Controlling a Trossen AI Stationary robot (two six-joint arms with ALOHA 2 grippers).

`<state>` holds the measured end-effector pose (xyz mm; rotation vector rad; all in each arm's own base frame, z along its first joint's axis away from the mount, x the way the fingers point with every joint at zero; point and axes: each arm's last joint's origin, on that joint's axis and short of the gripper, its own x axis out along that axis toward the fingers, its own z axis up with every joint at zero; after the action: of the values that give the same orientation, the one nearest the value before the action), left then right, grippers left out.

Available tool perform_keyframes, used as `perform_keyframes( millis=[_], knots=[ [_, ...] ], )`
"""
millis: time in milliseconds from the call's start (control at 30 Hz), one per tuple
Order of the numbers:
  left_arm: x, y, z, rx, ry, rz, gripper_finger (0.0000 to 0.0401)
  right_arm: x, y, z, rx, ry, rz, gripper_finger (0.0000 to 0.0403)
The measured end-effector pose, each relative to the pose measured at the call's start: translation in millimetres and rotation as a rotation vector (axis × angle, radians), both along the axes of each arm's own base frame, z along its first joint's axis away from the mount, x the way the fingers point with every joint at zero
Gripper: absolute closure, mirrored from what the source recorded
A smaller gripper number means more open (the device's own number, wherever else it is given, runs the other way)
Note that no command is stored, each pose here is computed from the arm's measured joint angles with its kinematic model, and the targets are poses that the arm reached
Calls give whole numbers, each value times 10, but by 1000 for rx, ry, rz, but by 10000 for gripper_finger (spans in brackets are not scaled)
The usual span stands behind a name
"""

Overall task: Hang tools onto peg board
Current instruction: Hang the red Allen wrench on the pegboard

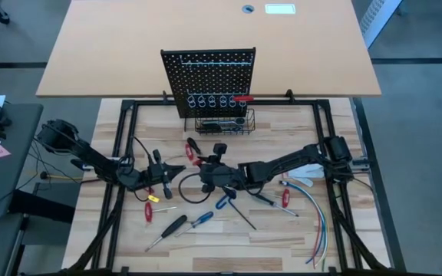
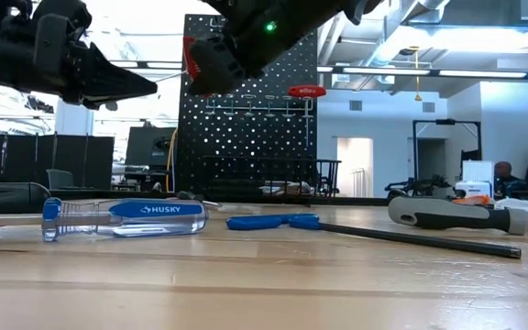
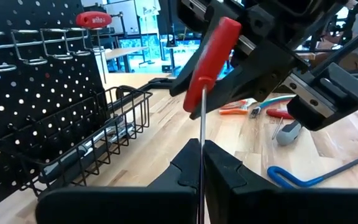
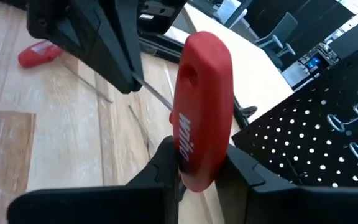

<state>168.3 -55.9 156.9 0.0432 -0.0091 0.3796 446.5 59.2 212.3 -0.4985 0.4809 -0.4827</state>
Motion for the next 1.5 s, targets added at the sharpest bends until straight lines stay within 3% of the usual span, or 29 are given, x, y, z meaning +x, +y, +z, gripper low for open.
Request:
perform_keyframes(
  millis=[100, 233, 433, 600, 767, 900, 1067, 1267, 1367, 1500],
  knots=[
    [1, -5, -4, 2, 3, -19, 394, -12, -4, 4, -6, 12, -9, 338],
    [4, -20, 14, 5, -7, -55, 352, -171, 28, 176, -44, 87, -40, 354],
    [-11, -13, -96, 65, 120, -49, 286, -584, -121, 959, -62, 61, -296, 360],
    [-21, -10, -176, 39, 180, -50, 272, -861, -412, 1599, 138, 119, -378, 360],
    [-22, -9, -178, 31, 178, -48, 272, -957, -856, 1815, 325, 285, -482, 360],
    [-21, -10, -178, 39, 182, -51, 271, -933, -1077, 1785, 485, 429, -478, 360],
    [-28, -55, -170, 111, 200, -114, 271, -682, -1013, 1491, 611, 599, -289, 360],
    [-3, -211, -69, 213, 193, -189, 277, -139, -679, 728, 609, 807, -95, 360],
    [15, -276, -10, 260, 185, -215, 277, 101, -536, 382, 591, 828, 10, 360],
    [34, -299, 21, 272, 177, -237, 272, 263, -363, 170, 592, 803, 91, 360]
  ],
)
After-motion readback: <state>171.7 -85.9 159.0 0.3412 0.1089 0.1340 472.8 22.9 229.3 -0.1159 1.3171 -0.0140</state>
